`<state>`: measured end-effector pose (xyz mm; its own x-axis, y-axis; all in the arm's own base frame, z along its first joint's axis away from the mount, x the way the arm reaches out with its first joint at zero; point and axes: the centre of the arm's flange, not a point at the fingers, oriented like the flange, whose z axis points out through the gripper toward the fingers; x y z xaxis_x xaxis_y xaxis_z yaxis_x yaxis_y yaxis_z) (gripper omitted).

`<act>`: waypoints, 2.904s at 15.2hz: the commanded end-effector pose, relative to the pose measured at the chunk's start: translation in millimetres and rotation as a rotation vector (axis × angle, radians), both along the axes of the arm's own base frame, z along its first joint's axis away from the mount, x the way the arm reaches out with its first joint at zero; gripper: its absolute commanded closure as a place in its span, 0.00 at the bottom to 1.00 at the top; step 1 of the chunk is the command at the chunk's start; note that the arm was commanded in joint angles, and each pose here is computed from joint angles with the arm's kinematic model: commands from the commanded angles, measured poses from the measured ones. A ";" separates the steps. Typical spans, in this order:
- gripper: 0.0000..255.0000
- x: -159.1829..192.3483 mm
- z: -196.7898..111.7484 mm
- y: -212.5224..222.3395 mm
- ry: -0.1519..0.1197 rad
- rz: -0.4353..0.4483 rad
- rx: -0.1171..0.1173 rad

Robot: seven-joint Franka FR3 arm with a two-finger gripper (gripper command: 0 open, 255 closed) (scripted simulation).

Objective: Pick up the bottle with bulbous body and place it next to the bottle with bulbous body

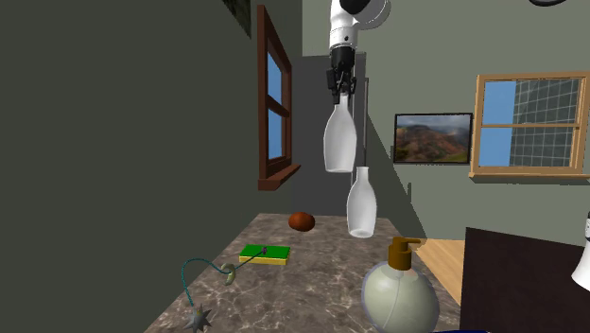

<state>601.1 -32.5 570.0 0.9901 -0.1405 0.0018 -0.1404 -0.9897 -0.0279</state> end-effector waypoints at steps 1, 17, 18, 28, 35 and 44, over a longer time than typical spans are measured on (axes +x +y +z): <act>1.00 0.1 -10.8 0.7 -0.001 0.000 0.000; 1.00 0.1 -95.2 0.7 -0.001 0.000 0.000; 1.00 0.1 -100.5 0.7 -0.001 0.000 0.000; 1.00 0.1 -153.3 0.7 -0.001 0.000 0.000; 1.00 0.1 -190.3 0.7 -0.001 0.000 0.000; 1.00 0.0 -235.3 0.7 -0.001 0.000 0.000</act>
